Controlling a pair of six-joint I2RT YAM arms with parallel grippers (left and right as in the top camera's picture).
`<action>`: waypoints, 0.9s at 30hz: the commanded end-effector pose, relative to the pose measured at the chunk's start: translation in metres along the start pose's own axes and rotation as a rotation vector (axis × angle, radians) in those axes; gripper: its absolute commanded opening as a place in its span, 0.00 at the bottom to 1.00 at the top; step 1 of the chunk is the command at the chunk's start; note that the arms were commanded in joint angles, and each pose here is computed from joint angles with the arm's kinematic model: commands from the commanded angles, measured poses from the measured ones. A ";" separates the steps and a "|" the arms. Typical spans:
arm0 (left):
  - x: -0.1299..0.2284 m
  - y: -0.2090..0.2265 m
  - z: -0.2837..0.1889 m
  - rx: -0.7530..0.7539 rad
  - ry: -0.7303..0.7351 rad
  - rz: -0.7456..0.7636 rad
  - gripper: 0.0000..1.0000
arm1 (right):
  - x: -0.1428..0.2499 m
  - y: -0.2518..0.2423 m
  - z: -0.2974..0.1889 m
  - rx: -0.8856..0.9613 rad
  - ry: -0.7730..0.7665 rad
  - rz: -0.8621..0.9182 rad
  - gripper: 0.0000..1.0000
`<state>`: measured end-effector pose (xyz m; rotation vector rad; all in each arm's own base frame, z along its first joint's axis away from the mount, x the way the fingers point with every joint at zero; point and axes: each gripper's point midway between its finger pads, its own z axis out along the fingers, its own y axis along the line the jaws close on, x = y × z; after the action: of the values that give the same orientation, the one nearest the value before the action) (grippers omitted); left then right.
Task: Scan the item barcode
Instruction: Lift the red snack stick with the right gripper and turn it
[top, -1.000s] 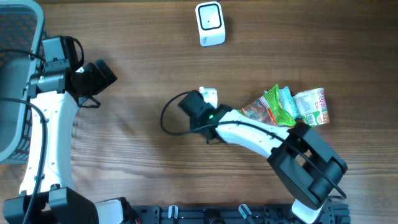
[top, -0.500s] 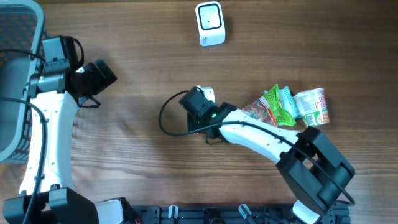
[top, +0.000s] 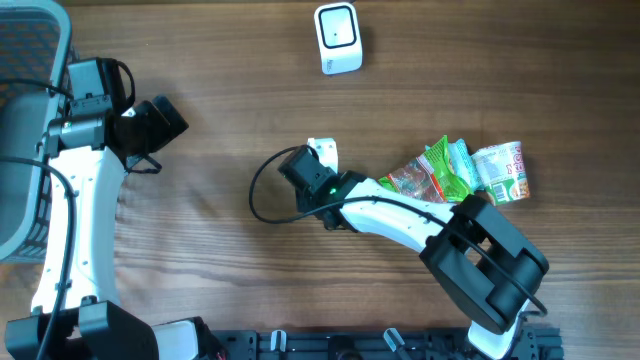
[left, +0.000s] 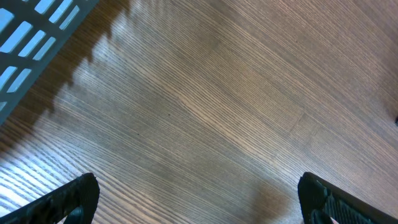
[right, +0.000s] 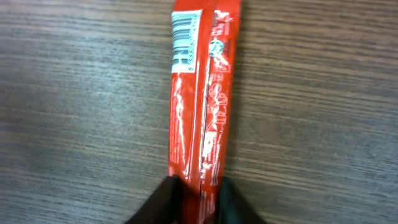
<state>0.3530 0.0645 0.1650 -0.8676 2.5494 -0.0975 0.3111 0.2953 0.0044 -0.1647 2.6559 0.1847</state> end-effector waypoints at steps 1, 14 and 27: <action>-0.003 -0.001 -0.003 0.008 -0.012 0.005 1.00 | 0.002 0.020 0.007 -0.095 0.002 -0.161 0.21; -0.003 -0.001 -0.003 0.008 -0.012 0.005 1.00 | -0.035 0.067 -0.036 -0.281 -0.132 -0.447 0.54; -0.003 -0.001 -0.003 0.008 -0.012 0.005 1.00 | -0.006 0.020 -0.029 -0.245 0.078 -0.214 0.39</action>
<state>0.3530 0.0645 0.1650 -0.8676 2.5494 -0.0975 0.3106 0.3141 0.0721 -0.5603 2.5667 0.4551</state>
